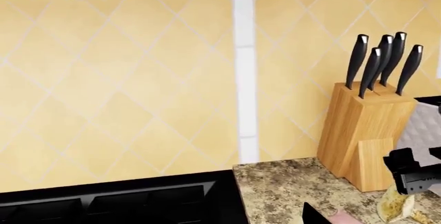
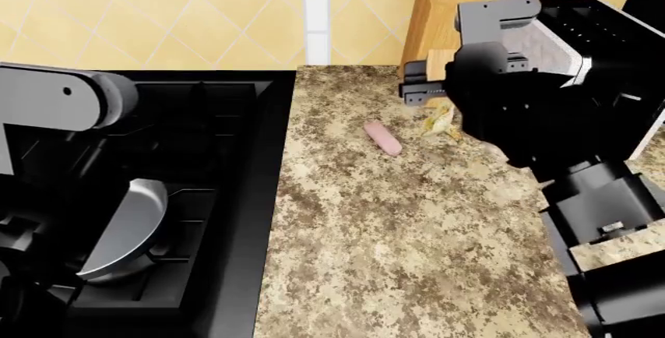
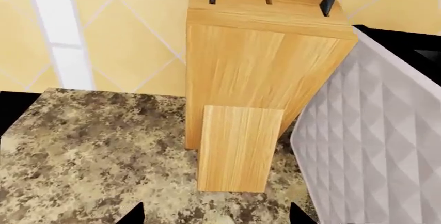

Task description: Place both pans onto different burners. Then place the mushroom and the pork loin on different pans.

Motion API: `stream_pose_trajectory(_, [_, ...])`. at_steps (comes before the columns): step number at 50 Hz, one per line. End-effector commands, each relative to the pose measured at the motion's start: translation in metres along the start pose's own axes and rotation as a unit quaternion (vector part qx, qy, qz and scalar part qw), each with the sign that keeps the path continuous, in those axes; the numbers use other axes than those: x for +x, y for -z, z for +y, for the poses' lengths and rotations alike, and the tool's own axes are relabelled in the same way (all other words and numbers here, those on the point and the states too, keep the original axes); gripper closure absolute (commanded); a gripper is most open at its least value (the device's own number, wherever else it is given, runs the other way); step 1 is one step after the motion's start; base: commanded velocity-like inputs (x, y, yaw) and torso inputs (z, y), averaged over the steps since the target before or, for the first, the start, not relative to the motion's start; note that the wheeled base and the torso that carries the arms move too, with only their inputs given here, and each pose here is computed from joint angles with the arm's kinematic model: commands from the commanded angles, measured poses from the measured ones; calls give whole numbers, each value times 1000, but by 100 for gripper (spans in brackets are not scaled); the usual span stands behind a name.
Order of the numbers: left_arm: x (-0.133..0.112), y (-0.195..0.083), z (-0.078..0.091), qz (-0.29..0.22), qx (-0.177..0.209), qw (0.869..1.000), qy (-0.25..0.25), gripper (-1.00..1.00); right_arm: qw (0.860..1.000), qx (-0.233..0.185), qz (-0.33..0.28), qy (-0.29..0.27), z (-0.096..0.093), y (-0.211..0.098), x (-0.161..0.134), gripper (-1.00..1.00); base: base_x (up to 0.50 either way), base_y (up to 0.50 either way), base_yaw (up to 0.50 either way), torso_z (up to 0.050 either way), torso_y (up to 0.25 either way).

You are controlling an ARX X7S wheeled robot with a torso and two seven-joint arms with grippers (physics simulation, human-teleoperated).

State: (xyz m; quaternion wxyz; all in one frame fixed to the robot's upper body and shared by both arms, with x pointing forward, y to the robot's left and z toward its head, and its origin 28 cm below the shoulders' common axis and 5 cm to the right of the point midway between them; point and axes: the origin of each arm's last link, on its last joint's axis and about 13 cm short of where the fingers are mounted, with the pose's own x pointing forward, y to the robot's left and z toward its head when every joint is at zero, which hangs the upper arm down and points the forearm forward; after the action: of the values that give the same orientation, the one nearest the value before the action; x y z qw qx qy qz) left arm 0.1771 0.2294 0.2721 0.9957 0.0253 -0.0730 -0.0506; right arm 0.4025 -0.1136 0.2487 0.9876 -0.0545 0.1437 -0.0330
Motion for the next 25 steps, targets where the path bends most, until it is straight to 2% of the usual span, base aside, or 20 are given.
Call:
stream_pose_trajectory(1, [0, 0, 2, -3, -4, 1000, -2, -100, 1000, 4, 22, 9, 3, 9, 19, -100, 0, 0, 0, 0, 0])
stream_pose_trajectory(25, [1, -1, 4, -17, -10, 1000, -10, -100, 998, 4, 61, 20, 7, 34, 33, -100, 0, 0, 0, 0, 0])
